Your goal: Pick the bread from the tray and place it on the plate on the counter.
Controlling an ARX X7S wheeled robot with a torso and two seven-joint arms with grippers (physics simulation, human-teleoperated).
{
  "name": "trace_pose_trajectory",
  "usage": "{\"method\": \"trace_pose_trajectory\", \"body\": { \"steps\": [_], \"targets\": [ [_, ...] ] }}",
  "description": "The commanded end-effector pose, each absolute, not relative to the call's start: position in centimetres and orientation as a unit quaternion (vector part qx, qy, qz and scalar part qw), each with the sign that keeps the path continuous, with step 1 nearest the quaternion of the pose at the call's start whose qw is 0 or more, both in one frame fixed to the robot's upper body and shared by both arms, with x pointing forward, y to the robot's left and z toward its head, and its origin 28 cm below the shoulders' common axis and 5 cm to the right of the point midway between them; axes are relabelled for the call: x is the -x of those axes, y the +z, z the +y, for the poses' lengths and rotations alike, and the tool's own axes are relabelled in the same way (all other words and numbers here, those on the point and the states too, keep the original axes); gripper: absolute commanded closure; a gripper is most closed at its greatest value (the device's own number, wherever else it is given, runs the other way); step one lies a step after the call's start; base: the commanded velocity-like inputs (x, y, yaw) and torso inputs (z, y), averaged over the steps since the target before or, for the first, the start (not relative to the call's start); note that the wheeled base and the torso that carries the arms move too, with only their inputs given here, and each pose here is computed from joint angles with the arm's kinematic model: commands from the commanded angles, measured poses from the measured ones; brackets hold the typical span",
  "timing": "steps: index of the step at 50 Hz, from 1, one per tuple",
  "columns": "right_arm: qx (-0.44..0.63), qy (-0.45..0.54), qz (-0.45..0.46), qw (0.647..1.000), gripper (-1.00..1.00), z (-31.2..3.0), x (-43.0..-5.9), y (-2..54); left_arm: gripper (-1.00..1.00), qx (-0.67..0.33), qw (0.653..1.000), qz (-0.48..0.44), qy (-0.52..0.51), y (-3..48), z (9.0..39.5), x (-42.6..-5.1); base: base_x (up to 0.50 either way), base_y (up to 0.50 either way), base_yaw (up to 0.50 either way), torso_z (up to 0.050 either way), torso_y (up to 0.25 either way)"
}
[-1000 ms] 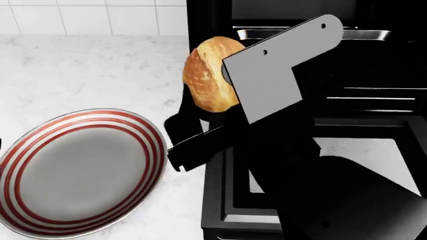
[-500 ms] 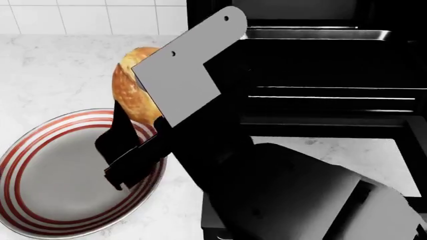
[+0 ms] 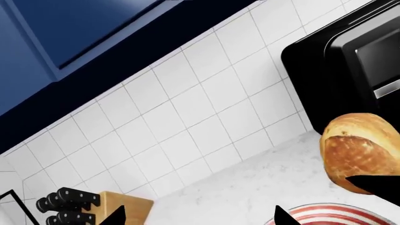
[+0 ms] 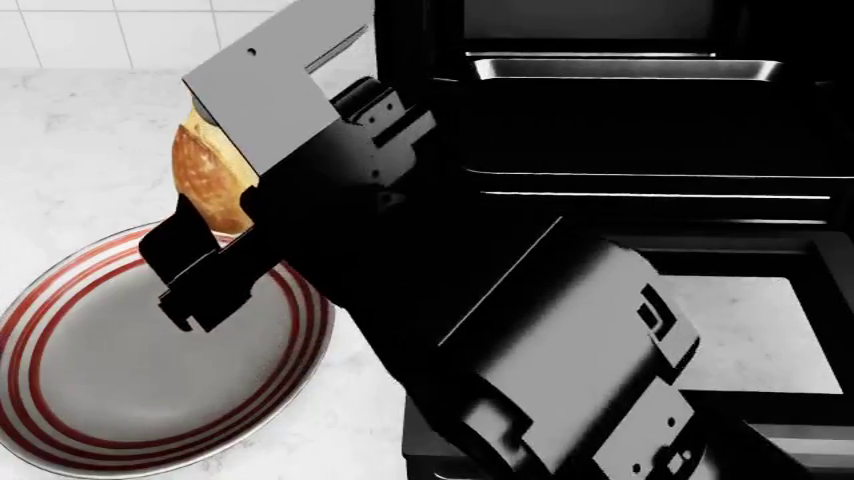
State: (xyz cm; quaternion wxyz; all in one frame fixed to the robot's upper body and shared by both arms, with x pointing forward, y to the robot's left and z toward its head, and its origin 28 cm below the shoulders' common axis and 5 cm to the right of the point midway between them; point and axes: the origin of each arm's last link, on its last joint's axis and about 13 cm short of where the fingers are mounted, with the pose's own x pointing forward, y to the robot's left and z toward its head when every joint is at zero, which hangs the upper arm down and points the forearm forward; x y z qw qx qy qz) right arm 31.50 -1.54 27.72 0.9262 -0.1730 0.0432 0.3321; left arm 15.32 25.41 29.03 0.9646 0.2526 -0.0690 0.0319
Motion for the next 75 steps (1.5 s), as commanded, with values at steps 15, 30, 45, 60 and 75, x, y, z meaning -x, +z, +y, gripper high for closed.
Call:
{"method": "trace_pose_trajectory", "body": {
  "steps": [15,30,45,60,75],
  "targets": [
    [0.187,0.362,0.083,0.909,1.0,2.6,-35.6,27.2,-1.0,-0.228,0.97,-0.078,0.018,29.0,25.8,-14.6,0.0,0.0,0.0,0.0,0.0],
    [0.192,0.375,0.114,0.9,1.0,4.1,-37.2,25.3,-1.0,-0.225,0.971,-0.076,0.022,28.2,26.7,-14.3,0.0,0.0,0.0,0.0,0.0],
    [0.195,0.377,0.143,0.894,1.0,3.8,-37.3,23.1,-1.0,-0.224,0.971,-0.074,0.022,27.8,26.7,-14.0,0.0,0.0,0.0,0.0,0.0],
    [0.189,0.401,0.143,0.885,1.0,4.5,-36.6,22.9,-1.0,-0.238,0.968,-0.07,0.025,27.7,26.7,-13.7,0.0,0.0,0.0,0.0,0.0],
    [0.188,0.412,0.146,0.88,1.0,4.8,-36.2,22.6,-1.0,-0.231,0.97,-0.072,0.022,27.9,26.6,-13.5,0.0,0.0,0.0,0.011,-0.074]
  ]
}}
